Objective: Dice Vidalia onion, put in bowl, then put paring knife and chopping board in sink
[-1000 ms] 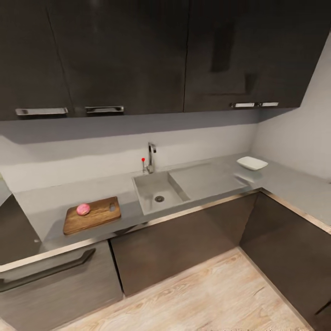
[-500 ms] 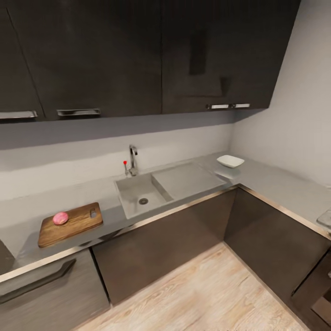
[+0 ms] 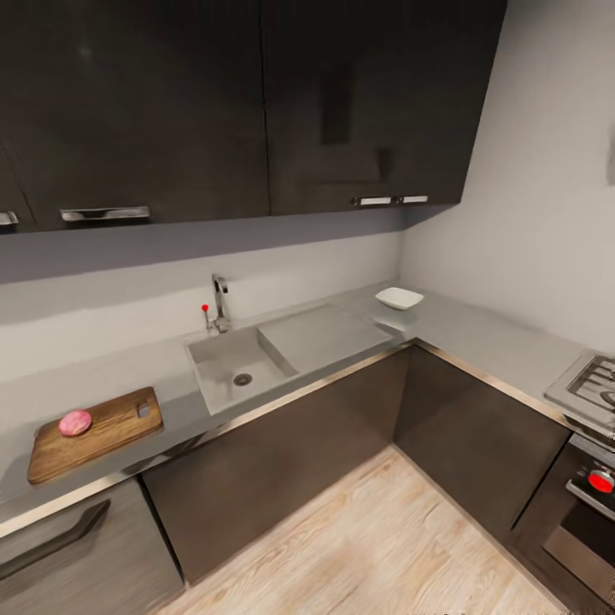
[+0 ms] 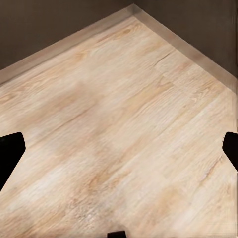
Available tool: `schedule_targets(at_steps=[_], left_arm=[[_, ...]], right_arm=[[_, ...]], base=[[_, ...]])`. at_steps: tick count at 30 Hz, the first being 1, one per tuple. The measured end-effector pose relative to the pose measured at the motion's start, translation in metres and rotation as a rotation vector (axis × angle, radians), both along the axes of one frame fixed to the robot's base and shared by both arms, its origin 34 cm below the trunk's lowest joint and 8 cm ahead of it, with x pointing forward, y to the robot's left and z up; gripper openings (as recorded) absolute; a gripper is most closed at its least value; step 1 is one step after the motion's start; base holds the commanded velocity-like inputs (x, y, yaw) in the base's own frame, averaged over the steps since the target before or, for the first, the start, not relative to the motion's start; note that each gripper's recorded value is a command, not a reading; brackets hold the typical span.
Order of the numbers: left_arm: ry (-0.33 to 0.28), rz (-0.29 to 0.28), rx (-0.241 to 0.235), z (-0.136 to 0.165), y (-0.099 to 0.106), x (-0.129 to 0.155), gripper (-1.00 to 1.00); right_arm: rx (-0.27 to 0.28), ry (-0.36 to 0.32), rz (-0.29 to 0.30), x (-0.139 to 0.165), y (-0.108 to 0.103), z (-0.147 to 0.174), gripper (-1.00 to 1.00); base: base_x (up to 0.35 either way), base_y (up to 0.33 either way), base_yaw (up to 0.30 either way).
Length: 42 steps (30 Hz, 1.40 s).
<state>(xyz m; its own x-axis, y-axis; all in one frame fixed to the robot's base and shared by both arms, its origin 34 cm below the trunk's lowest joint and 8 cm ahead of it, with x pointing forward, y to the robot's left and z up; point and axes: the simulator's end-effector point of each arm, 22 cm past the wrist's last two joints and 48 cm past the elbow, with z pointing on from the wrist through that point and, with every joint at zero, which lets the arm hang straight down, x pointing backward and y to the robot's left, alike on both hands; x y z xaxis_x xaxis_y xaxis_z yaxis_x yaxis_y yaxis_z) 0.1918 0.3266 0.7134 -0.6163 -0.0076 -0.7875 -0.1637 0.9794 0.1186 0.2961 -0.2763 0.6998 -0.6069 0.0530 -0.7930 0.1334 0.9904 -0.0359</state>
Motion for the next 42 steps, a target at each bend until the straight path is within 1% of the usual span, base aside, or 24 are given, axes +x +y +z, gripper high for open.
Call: schedule_targets(at_steps=[7, 11, 13, 14, 15, 16, 17, 18, 20, 21, 22, 23, 24, 25, 26, 28, 30, 32, 34, 35, 36, 37, 41, 42], left_arm=[[-0.002, 0.0, 0.0, 0.0, 0.0, 0.001, 1.0], [-0.002, 0.0, 0.0, 0.0, 0.0, 0.001, 1.0], [-0.003, 0.0, 0.0, 0.0, 0.0, 0.001, 1.0], [-0.003, 0.0, 0.0, 0.0, 0.0, 0.001, 1.0], [-0.003, 0.0, 0.0, 0.0, 0.0, 0.001, 1.0], [-0.003, 0.0, 0.0, 0.0, 0.0, 0.001, 1.0], [-0.002, 0.0, 0.0, 0.0, 0.0, 0.001, 1.0], [-0.002, 0.0, 0.0, 0.0, 0.0, 0.001, 1.0], [-0.002, 0.0, 0.0, 0.0, 0.0, 0.001, 1.0], [-0.003, 0.0, 0.0, 0.0, 0.0, 0.001, 1.0], [-0.002, 0.0, 0.0, 0.0, 0.0, 0.001, 1.0], [-0.002, 0.0, 0.0, 0.0, 0.0, 0.001, 1.0], [-0.002, 0.0, -0.001, 0.0, -0.001, 0.001, 1.0], [-0.002, 0.0, -0.002, 0.0, -0.001, 0.001, 1.0], [-0.002, 0.0, -0.002, 0.0, -0.001, 0.001, 1.0], [-0.002, 0.001, -0.003, 0.0, -0.002, 0.001, 1.0], [-0.002, 0.002, -0.005, 0.0, -0.004, 0.0, 1.0], [-0.002, 0.002, -0.006, 0.0, -0.004, 0.0, 1.0], [-0.002, 0.002, -0.007, 0.0, -0.005, 0.0, 1.0], [-0.002, 0.003, -0.007, 0.0, -0.005, 0.001, 1.0], [-0.002, 0.002, -0.014, -0.001, -0.01, 0.001, 1.0], [-0.002, 0.004, -0.016, -0.001, -0.011, 0.0, 1.0], [-0.002, 0.005, -0.023, -0.001, -0.016, 0.0, 1.0], [-0.002, 0.005, -0.024, -0.002, -0.017, 0.0, 1.0]], right_arm=[[0.002, -0.002, 0.004, 0.002, 0.001, 0.001, 1.0], [0.033, -0.052, 0.003, 0.03, 0.015, 0.013, 1.0], [0.059, -0.066, 0.012, 0.062, 0.029, 0.022, 1.0], [0.065, -0.064, 0.015, 0.072, 0.033, 0.024, 1.0], [0.064, -0.024, 0.036, 0.105, 0.043, 0.028, 1.0], [0.059, -0.023, 0.042, 0.121, 0.045, 0.033, 1.0], [0.041, -0.009, 0.052, 0.139, 0.048, 0.038, 1.0], [0.03, -0.006, 0.056, 0.149, 0.048, 0.042, 1.0], [-0.023, -0.023, 0.066, 0.186, 0.048, 0.062, 1.0], [-0.067, -0.054, 0.067, 0.214, 0.047, 0.082, 1.0], [-0.094, -0.075, 0.065, 0.233, 0.046, 0.097, 1.0], [-0.106, -0.081, 0.064, 0.242, 0.045, 0.104, 1.0], [-0.143, -0.083, 0.067, 0.272, 0.045, 0.125, 1.0], [-0.155, -0.099, 0.067, 0.294, 0.045, 0.143, 1.0], [-0.159, -0.103, 0.067, 0.302, 0.045, 0.15, 1.0], [-0.176, -0.125, 0.072, 0.332, 0.048, 0.18, 1.0], [-0.207, -0.171, 0.068, 0.38, 0.05, 0.236, 1.0], [-0.246, -0.19, 0.054, 0.414, 0.045, 0.279, 1.0], [-0.283, -0.222, 0.038, 0.449, 0.041, 0.331, 1.0], [-0.29, -0.235, 0.034, 0.459, 0.04, 0.347, 1.0], [-0.311, -0.23, 0.027, 0.48, 0.04, 0.38, 1.0], [-0.328, -0.308, 0.012, 0.508, 0.038, 0.441, 1.0], [-0.38, -0.323, -0.034, 0.553, 0.026, 0.521, 1.0], [-0.395, -0.313, -0.056, 0.567, 0.017, 0.541, 1.0]], base=[[0.0, 0.0, -0.034], [0.0, 0.0, -0.003], [0.0, 0.0, -0.001], [0.0, 0.0, 0.0], [0.0, 0.0, 0.0], [0.0, 0.0, 0.0], [0.0, 0.0, 0.0], [0.0, 0.0, 0.0], [0.0, 0.0, 0.0], [0.0, 0.0, 0.0], [0.0, 0.0, 0.0], [0.0, 0.0, 0.0], [0.0, 0.0, 0.0], [0.0, 0.0, 0.0], [0.0, 0.0, 0.0], [0.0, 0.0, 0.0], [0.0, 0.0, 0.0], [0.0, 0.0, 0.0], [0.0, 0.0, 0.0], [0.0, 0.0, 0.0], [0.0, 0.0, 0.0], [0.0, 0.0, 0.0], [0.0, 0.0, 0.0], [0.0, 0.0, 0.0]])
